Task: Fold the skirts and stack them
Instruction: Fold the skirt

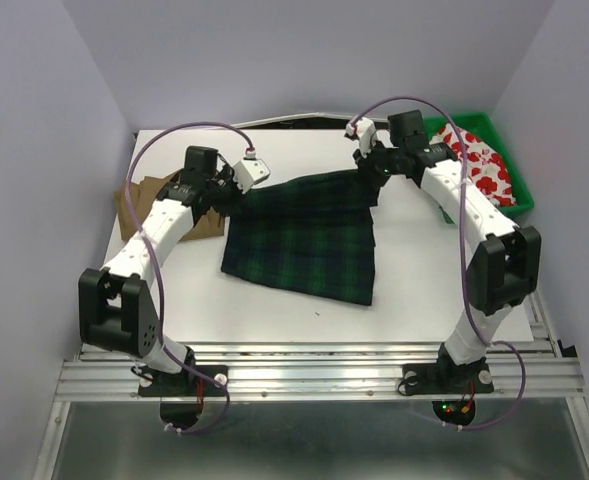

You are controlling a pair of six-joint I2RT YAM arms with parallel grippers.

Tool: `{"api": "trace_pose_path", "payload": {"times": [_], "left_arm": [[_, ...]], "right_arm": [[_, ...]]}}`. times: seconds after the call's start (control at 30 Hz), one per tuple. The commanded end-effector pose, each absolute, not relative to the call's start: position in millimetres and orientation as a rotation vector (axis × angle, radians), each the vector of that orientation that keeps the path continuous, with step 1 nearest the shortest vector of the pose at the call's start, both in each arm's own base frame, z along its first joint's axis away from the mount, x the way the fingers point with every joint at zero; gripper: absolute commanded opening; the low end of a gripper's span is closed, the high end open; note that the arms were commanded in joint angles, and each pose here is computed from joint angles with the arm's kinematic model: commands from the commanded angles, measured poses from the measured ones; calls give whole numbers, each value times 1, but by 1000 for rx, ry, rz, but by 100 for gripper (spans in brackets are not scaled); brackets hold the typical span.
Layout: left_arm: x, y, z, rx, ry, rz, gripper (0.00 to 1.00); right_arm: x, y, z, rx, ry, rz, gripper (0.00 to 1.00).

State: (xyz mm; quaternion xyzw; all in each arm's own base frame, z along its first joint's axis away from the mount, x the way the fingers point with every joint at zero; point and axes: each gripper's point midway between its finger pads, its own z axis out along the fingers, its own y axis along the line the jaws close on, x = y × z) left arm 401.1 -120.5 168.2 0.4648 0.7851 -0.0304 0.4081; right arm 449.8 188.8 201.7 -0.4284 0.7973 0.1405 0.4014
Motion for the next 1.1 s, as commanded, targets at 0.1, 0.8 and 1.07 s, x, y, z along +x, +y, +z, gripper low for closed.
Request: {"api": "trace_pose_path", "payload": {"times": [0.1, 0.8, 1.07], "left_arm": [[344, -93, 152, 1387, 1956, 19, 0], [249, -103, 9, 1479, 2292, -298, 15], [284, -117, 29, 1322, 2275, -260, 17]], "right_arm": [[331, 202, 173, -1208, 2101, 577, 1], [341, 189, -4, -1242, 2379, 303, 1], [475, 199, 11, -1077, 2292, 142, 1]]}}
